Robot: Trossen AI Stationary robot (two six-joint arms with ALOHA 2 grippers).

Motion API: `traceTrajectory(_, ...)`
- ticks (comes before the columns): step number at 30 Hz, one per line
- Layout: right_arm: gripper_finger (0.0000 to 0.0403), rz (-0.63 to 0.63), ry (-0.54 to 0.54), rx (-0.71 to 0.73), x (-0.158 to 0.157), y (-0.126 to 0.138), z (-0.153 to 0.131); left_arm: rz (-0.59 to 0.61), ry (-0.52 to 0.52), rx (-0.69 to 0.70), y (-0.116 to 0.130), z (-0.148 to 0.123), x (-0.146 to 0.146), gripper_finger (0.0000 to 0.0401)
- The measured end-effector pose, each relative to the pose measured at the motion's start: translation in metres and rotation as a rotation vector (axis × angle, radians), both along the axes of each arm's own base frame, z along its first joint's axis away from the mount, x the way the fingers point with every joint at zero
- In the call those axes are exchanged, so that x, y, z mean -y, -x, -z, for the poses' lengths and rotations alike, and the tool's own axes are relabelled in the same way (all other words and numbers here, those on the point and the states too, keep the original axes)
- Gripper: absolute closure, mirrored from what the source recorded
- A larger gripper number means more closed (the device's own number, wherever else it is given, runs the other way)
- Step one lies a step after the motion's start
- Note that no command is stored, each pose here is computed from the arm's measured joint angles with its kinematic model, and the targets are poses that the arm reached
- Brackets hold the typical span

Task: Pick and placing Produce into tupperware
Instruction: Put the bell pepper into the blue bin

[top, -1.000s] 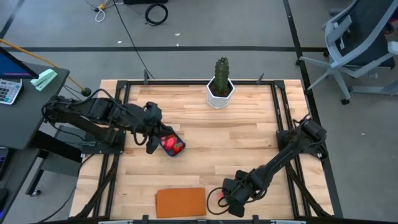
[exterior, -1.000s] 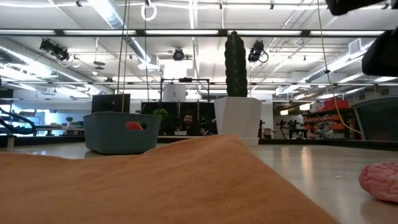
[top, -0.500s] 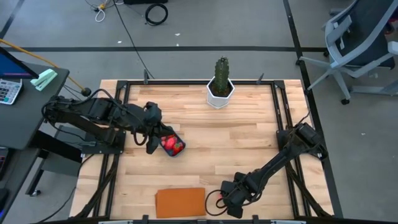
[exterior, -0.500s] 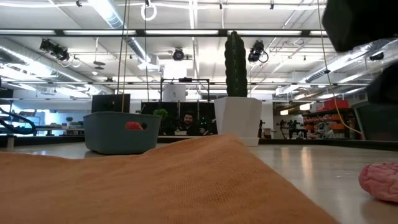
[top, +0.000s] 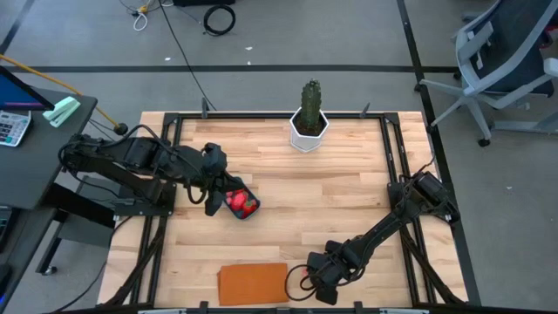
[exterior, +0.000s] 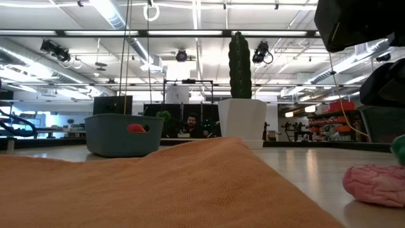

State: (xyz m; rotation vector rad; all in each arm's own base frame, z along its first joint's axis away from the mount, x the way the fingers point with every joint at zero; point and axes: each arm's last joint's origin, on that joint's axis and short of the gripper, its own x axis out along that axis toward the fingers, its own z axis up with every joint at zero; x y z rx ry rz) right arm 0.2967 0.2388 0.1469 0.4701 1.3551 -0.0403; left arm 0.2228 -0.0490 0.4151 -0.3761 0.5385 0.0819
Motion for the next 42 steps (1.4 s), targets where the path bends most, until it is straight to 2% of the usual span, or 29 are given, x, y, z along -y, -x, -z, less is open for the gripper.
traceTrajectory(7,0.0183,0.001,0.014,0.008,0.002,-0.001,0.000,0.000,0.000,0.000,0.000,0.000,0.000,0.0378)
traceTrajectory(14,0.0182,-0.005,0.014,0.025,0.007,-0.004,-0.005,0.000,0.000,-0.001,0.000,0.000,0.000,0.0389)
traceTrajectory(21,0.0182,-0.010,0.041,0.121,0.018,-0.008,-0.027,0.001,-0.001,-0.001,0.000,0.000,0.000,0.0388)
traceTrajectory(24,0.0182,-0.018,0.086,0.194,0.027,-0.011,-0.040,0.000,-0.001,-0.001,0.000,0.000,0.000,0.0381)
traceTrajectory(28,0.0182,-0.055,0.200,0.306,0.047,-0.023,-0.052,0.001,-0.001,-0.001,0.000,0.000,0.000,0.0377)
traceTrajectory(33,0.0182,-0.088,0.232,0.465,0.073,-0.054,-0.056,-0.008,-0.008,0.002,0.000,0.000,0.000,0.0384)
traceTrajectory(38,0.0182,-0.074,0.319,0.684,0.113,-0.085,-0.072,-0.021,-0.015,0.005,0.000,0.000,-0.001,0.0389)
traceTrajectory(42,0.0182,-0.041,0.278,0.776,0.154,-0.103,-0.081,-0.022,-0.015,0.004,0.000,0.000,-0.001,0.0382)
